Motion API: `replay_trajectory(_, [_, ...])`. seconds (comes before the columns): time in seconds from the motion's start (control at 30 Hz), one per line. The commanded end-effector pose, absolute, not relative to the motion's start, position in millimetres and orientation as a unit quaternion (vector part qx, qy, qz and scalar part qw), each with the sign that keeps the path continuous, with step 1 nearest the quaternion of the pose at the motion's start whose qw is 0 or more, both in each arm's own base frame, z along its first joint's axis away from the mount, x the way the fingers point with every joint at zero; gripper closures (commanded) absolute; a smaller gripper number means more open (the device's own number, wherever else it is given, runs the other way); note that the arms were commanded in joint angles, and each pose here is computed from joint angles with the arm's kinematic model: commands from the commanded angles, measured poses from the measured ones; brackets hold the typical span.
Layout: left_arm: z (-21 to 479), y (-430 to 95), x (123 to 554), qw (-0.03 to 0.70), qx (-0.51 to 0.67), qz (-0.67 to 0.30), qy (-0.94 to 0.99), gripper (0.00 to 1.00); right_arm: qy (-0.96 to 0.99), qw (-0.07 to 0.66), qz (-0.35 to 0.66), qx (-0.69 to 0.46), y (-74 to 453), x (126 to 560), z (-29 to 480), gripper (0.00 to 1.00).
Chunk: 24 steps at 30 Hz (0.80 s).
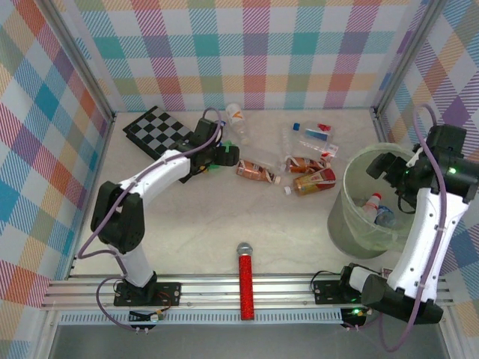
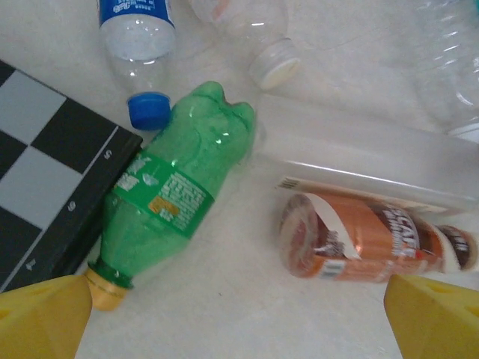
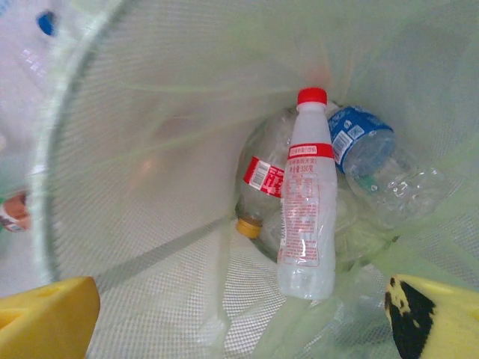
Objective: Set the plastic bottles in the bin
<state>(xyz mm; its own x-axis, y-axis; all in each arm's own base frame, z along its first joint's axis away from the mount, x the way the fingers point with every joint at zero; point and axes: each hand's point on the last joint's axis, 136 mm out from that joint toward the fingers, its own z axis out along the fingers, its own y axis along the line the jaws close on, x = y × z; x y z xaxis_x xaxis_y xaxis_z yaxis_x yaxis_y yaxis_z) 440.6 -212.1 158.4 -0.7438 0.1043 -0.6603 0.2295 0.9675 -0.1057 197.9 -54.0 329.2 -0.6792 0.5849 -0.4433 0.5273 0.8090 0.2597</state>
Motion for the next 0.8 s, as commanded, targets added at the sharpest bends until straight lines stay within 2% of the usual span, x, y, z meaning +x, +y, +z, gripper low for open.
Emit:
replay_trajectory(0.0, [147,-196,454,0.334,0.138,-0.042,0.931,0.0,0.914,0.274,0.085,0.287,-35,178,349,0.03])
replay_trajectory(0.17, [128,-176,469,0.308,0.143,-0.033,0.94,0.02,0.883,0.339,0.247,0.211,21,192,389,0.04])
replay_trajectory(0.23, [120,-170,470,0.293,0.153,-0.03,0.943,0.04,0.872,0.351,0.278,0.198,31,193,398,0.05])
replay_trajectory(0.4, [101,-168,465,0.254,0.193,-0.018,0.948,0.11,0.868,0.353,0.294,0.19,35,195,397,0.05])
replay_trajectory(0.77, [80,-171,484,0.236,0.21,0.0,0.949,0.13,0.87,0.34,0.305,0.186,39,196,384,0.05])
